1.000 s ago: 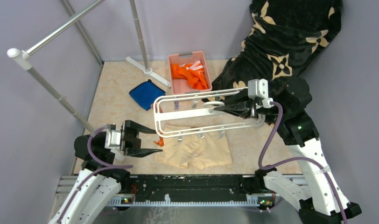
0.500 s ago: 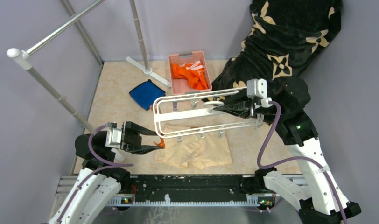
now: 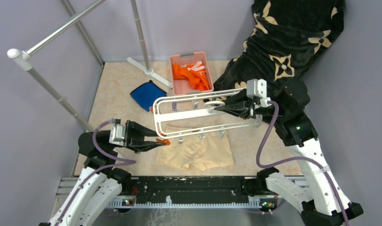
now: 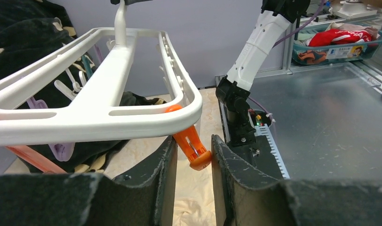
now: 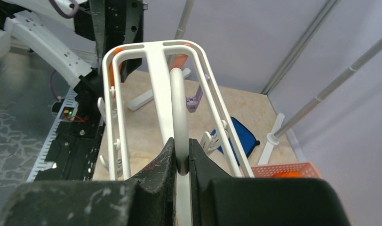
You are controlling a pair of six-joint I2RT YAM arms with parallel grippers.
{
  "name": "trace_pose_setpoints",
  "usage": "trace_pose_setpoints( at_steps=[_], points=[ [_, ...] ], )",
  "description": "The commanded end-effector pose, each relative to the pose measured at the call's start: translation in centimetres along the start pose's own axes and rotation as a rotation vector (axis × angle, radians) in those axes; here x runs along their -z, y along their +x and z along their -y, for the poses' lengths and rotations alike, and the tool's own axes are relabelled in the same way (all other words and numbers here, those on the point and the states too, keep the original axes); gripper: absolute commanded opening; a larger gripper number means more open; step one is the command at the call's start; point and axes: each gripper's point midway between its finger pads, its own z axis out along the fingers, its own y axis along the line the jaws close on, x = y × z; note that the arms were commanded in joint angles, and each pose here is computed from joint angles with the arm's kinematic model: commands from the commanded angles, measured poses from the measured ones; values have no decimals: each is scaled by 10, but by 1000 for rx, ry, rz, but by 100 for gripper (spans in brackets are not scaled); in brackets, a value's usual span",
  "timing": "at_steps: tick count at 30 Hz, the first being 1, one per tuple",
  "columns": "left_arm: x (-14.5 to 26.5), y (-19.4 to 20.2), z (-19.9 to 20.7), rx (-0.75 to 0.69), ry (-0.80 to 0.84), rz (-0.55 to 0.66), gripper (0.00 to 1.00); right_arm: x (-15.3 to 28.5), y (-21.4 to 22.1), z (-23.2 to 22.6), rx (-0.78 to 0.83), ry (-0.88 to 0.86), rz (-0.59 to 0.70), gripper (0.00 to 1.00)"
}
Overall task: Clip the underwear to the hanger
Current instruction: Place the hanger at the center of the board.
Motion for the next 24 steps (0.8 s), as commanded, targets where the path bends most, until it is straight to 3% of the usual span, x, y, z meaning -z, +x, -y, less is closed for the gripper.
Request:
trace_pose_setpoints(
  at_steps=[1,7,13,17,20,24],
  points=[
    [0,1,-12,-6,-56,2,29,4,-17,28,127,153,30,0],
    [9,22,-45,40,-253,-79,17,12,-6,50,132,297,4,0],
    [25,32,-79,29,-461,-117,19,13,12,65,61,362,-34,0],
    [33,36,-100,45,-576,-121,42,9,27,76,-27,404,-28,0],
    [29,36,-101,46,-553,-121,58,7,38,83,-75,427,-31,0],
    [20,35,-91,71,-473,-102,68,6,47,89,-97,450,-40,0]
  ],
)
